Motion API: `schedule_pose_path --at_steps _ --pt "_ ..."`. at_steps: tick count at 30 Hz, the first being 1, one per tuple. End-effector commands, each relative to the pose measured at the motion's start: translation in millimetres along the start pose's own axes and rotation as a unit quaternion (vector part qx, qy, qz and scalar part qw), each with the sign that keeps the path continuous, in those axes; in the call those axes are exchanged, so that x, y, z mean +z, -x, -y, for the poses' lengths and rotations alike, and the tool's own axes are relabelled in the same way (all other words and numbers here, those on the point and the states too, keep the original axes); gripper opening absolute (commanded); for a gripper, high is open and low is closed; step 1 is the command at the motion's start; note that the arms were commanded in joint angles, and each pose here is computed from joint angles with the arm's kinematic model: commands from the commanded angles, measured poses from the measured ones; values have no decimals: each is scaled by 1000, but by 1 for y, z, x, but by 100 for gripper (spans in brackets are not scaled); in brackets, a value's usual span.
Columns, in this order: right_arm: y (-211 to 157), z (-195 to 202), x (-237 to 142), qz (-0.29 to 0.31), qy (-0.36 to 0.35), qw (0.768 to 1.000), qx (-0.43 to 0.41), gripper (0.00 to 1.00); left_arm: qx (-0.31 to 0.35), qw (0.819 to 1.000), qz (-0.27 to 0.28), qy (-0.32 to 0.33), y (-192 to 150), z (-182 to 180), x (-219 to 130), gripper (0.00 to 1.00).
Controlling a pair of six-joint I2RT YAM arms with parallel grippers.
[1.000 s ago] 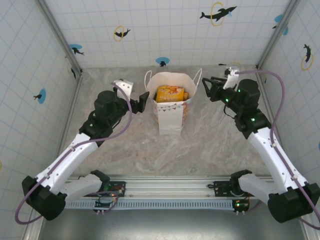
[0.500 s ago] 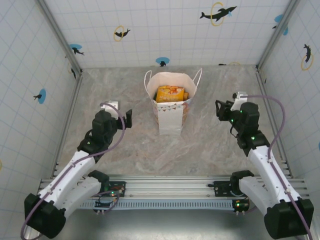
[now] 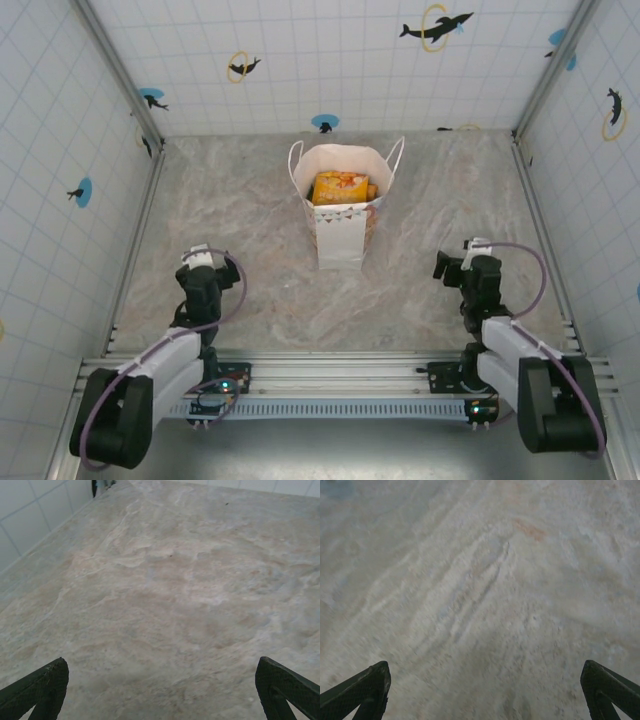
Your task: Place the snacks into the paper bag
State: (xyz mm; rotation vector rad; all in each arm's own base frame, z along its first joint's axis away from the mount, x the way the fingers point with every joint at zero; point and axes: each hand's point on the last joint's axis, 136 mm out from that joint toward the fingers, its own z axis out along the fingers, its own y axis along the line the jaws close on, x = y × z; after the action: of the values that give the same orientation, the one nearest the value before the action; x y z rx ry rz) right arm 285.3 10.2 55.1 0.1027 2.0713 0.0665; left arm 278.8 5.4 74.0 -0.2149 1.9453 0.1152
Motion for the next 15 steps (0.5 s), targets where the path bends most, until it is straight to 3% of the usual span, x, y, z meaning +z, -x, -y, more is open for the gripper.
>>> schedule_pose_path --at_steps 1,7,11,12,14,15 --pt "21 5 -1 76 -12 997 -28 100 -1 998 67 23 16 -12 -4 98" --pt "18 3 -1 110 5 993 -43 100 -16 995 95 6 10 -21 -6 98" --pt "16 2 9 101 19 994 -24 100 39 995 89 -29 16 -5 11 98" --pt "13 4 6 109 17 994 -20 100 23 996 79 -20 10 -11 14 98" --pt "23 8 -2 142 12 990 -7 100 -10 993 121 -8 23 -23 8 98" --pt "16 11 4 118 6 993 -4 100 -20 997 78 0 6 -27 14 98"
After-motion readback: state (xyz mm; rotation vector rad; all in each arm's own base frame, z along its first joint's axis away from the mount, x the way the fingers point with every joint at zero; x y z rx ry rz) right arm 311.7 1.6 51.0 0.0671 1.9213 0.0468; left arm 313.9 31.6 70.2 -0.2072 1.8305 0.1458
